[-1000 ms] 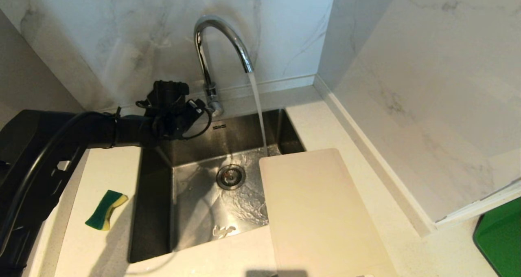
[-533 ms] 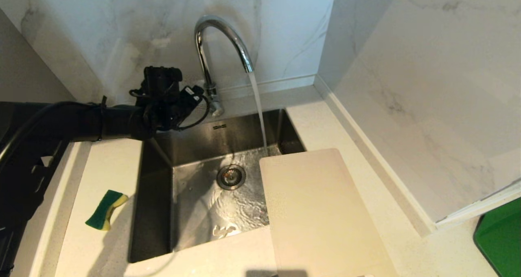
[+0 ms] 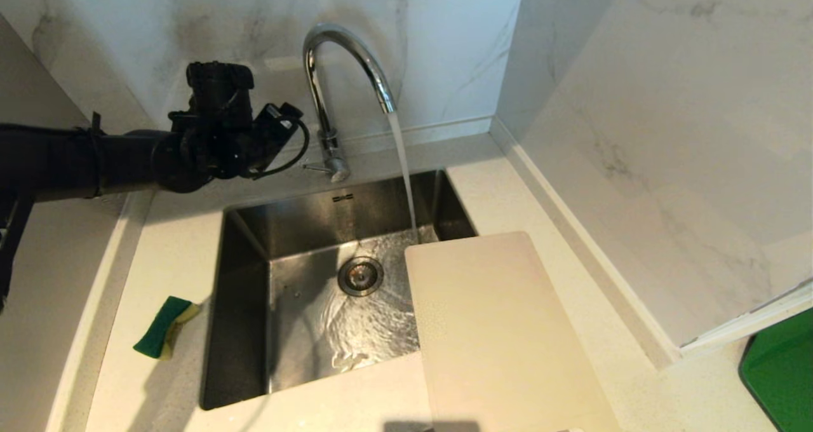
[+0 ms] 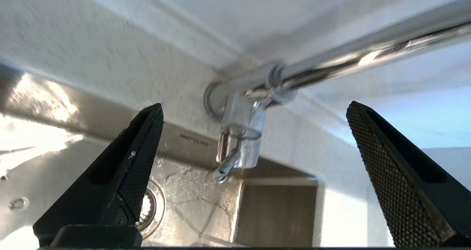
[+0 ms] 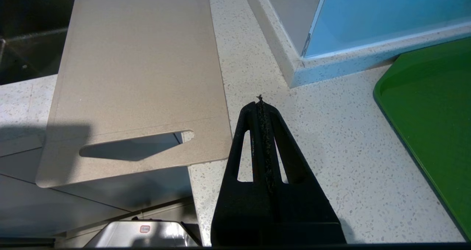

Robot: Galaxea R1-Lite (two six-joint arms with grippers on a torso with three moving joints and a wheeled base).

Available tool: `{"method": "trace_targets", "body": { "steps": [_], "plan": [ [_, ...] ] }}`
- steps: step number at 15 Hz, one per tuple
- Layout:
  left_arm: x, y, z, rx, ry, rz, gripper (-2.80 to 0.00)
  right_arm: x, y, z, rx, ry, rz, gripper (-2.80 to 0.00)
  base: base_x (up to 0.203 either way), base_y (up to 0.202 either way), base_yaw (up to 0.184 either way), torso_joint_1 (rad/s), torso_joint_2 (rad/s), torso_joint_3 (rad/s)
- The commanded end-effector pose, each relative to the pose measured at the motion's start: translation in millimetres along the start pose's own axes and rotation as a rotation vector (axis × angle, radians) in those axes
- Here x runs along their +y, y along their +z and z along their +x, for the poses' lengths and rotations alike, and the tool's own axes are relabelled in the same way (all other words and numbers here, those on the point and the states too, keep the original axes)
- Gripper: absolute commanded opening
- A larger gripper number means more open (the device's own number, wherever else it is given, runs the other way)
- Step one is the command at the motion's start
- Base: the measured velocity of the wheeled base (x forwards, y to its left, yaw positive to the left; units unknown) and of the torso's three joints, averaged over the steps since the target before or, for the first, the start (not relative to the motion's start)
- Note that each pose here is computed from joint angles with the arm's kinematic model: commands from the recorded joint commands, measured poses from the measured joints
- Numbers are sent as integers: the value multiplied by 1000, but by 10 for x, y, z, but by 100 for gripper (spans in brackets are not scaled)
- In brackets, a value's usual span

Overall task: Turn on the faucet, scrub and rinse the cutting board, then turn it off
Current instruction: Pick up the cleaning cloth

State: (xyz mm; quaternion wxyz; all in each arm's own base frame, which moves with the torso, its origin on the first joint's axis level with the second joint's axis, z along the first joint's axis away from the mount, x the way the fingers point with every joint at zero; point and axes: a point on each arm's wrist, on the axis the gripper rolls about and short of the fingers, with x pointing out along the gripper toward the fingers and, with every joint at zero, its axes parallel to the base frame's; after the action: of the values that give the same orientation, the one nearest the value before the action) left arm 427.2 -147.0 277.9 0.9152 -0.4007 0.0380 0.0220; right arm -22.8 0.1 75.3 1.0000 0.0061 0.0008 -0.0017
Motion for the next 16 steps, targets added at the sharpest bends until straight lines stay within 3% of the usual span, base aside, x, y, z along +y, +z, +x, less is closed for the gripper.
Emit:
{"method": "trace_targets", "body": {
  "steps": [1,5,11,16],
  "plan": [
    [-48,184,-122,-9,-17,-10,0,0,0,0,0,0,0,-280,0,0,0,0,0,0],
    [-23,450,-283,4,-21,-8,0,0,0,0,0,0,0,-280,0,0,0,0,0,0],
    [165,529,-702,103,-4,22,0,0,0,0,0,0,0,-280,0,0,0,0,0,0],
    [399,547,-872,140,47,148,0,0,0,0,0,0,0,-280,0,0,0,0,0,0]
  ]
}}
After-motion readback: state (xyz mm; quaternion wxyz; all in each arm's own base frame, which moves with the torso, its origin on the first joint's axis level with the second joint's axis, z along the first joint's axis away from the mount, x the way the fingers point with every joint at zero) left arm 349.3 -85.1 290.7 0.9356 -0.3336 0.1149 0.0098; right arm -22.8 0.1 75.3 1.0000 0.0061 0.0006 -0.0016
